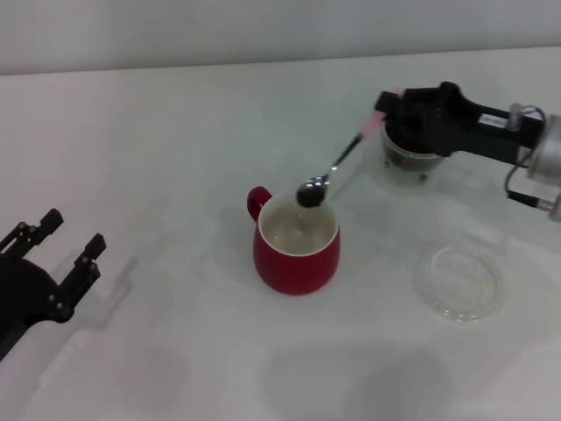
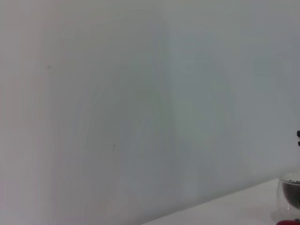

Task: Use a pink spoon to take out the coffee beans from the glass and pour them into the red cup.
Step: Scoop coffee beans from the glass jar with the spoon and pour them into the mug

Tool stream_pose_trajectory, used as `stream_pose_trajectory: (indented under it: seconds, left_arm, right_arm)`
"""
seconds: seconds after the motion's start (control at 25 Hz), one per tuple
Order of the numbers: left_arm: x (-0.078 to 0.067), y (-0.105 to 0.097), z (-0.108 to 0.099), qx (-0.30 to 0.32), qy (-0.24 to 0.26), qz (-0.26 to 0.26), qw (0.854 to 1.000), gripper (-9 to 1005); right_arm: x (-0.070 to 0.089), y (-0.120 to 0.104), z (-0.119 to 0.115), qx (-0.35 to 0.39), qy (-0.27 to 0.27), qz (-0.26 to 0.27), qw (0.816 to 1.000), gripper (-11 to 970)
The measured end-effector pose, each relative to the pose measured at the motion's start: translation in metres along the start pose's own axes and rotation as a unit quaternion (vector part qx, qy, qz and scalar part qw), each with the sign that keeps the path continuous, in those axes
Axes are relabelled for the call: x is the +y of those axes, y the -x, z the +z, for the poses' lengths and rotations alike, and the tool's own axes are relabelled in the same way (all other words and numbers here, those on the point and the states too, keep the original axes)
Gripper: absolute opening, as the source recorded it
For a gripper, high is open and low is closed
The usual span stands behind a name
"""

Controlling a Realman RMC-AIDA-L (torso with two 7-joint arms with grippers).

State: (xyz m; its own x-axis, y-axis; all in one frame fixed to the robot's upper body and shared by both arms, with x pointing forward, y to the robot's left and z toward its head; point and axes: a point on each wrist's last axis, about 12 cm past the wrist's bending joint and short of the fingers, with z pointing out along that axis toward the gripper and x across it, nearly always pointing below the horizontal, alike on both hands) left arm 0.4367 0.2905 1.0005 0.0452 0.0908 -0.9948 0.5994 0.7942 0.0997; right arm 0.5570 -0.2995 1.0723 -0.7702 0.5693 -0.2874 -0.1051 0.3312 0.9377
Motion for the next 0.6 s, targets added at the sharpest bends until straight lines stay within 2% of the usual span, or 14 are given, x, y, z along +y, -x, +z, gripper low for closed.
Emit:
stream_pose_trajectory:
  seconds: [0.24, 0.6]
  left_arm:
    - [-0.001, -0.001, -0.003, 0.002, 0.002, -0.002, 1.0, 592]
    - [-0.002, -0.001, -0.003, 0.002, 0.003, -0.004, 1.0, 592]
  right_arm:
    - [0.011, -0.005, 0.017, 0.025, 0.024, -0.027, 0.999, 145]
    - [0.019, -0.004, 0.03, 0.051, 0.025, -0.097, 0.994, 145]
